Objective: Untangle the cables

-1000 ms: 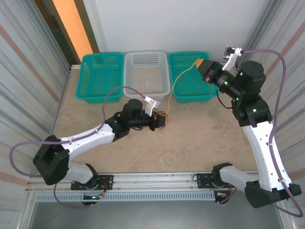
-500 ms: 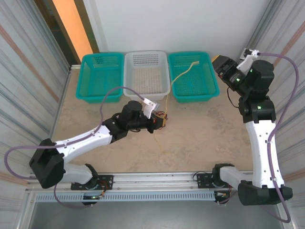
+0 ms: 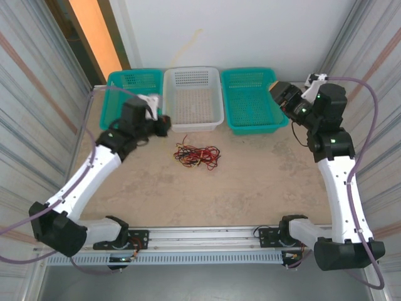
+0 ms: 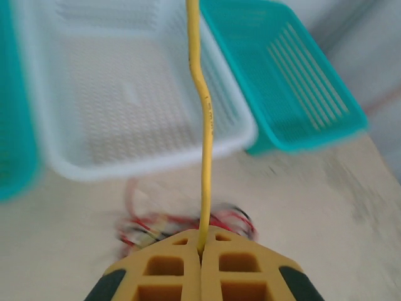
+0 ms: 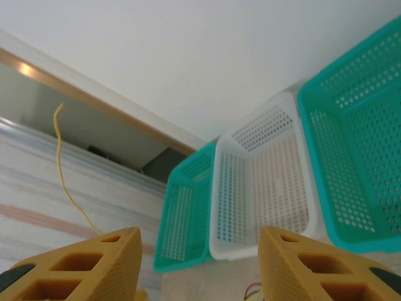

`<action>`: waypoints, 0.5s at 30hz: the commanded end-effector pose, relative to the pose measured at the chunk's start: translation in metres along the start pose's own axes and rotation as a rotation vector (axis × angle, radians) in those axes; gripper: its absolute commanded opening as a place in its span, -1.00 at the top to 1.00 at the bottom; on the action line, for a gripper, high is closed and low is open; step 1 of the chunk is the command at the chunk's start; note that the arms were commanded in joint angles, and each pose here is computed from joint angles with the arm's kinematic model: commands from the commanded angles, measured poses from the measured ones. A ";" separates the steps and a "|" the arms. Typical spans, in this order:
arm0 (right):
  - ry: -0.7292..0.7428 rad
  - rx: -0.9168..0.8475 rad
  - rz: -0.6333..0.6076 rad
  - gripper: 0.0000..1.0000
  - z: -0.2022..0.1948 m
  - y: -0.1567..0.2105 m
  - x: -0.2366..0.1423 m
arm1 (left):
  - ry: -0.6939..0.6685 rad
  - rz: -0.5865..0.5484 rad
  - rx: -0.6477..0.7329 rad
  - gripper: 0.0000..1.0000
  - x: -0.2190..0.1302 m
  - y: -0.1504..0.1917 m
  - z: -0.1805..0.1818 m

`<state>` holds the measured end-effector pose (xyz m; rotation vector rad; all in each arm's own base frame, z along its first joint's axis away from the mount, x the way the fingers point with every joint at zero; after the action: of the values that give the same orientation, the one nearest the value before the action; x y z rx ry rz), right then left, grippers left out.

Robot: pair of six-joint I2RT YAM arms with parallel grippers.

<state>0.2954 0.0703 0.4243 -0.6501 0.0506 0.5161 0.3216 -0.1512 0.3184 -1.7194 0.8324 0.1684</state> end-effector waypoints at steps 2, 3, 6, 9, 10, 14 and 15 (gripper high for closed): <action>0.003 -0.083 0.043 -0.02 0.005 0.023 -0.002 | -0.160 0.062 -0.014 1.00 0.007 -0.026 0.050; 0.002 -0.096 0.055 -0.02 0.007 0.029 -0.002 | -0.187 0.067 -0.023 1.00 0.010 -0.034 0.061; 0.009 -0.120 0.087 -0.03 0.006 0.043 0.001 | -0.191 0.073 -0.063 1.00 0.020 -0.051 0.087; 0.020 -0.126 0.119 -0.01 0.002 0.053 0.004 | -0.235 0.092 -0.094 1.00 0.032 -0.061 0.117; 0.025 -0.125 0.129 -0.01 -0.001 0.056 0.005 | -0.243 0.108 -0.110 1.00 0.038 -0.061 0.128; 0.041 -0.119 0.151 0.01 -0.011 0.065 0.009 | -0.257 0.160 -0.161 1.00 0.060 -0.056 0.162; 0.046 -0.118 0.157 0.01 -0.014 0.067 0.011 | -0.259 0.167 -0.166 1.00 0.065 -0.054 0.168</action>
<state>0.2777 0.1130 0.3784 -0.7470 0.1121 0.6612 0.4483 -0.0286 0.2764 -1.7466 0.7357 0.5809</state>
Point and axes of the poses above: each hand's point on the last joint's axis, 136 mm out from that joint toward the fingers, its own x axis out along the fingers, its own z axis along the line the jaws close on, y = z × x, the point moved 5 cm from there along -x, back along the fingers, and after that the axes turned 1 degree about x, right-handed, at the moved point
